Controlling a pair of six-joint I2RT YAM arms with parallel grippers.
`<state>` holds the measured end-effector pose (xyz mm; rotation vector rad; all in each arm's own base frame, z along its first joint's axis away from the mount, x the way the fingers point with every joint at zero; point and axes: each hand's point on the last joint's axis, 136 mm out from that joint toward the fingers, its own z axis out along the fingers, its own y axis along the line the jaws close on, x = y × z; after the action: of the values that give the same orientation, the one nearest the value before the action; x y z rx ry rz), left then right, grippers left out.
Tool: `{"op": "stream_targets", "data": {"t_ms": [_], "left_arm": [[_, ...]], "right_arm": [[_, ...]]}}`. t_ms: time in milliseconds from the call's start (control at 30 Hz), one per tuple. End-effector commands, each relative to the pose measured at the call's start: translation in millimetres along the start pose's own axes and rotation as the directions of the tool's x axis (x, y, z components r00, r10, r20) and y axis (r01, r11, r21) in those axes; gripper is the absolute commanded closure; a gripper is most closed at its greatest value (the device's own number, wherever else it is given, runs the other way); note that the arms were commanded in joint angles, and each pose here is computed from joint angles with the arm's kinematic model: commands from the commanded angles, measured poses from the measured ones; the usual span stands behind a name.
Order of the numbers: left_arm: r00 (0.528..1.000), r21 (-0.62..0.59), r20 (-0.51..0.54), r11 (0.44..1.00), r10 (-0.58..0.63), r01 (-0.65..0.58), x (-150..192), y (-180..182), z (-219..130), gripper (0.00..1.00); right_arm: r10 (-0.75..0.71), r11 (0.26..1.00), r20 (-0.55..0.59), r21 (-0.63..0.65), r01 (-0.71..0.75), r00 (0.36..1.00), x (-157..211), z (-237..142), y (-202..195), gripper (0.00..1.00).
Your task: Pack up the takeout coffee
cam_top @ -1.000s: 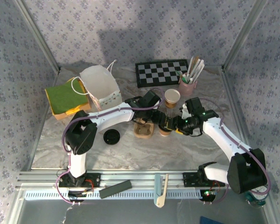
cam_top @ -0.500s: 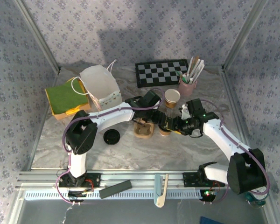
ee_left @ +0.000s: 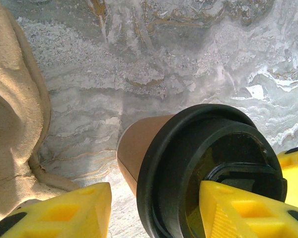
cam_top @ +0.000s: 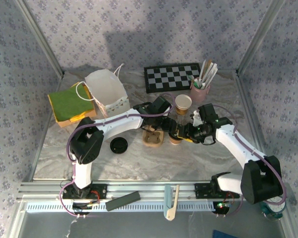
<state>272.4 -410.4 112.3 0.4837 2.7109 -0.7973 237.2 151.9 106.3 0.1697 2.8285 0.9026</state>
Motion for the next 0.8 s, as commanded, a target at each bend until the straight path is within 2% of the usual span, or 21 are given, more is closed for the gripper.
{"op": "stream_targets", "data": {"t_ms": [0, 167, 400, 767], "left_arm": [[0.988, -0.151, -0.152, 0.988, -0.028, 0.005, 44.0, 38.9, 23.9, 0.5], [0.988, -0.153, -0.154, 0.988, -0.028, 0.004, 44.4, 39.5, 23.3, 0.5], [0.988, -0.15, -0.154, 0.989, -0.023, 0.0, 44.0, 37.8, 24.3, 0.5], [0.986, -0.154, -0.164, 0.988, -0.024, -0.001, 46.3, 39.2, 26.5, 0.5]], "right_arm": [[0.051, 0.993, -0.015, 0.103, -0.049, 0.999, 2.7, -5.7, -21.6, 0.53], [0.069, 0.998, 0.056, 0.0, -0.069, 0.996, -23.8, -24.9, -1.6, 0.51], [0.084, 0.996, 0.048, 0.0, -0.084, 0.995, -36.0, -20.3, -7.5, 0.51], [0.138, 0.975, -0.032, 0.18, -0.13, 0.99, -7.3, 1.0, -54.1, 0.57]]}}
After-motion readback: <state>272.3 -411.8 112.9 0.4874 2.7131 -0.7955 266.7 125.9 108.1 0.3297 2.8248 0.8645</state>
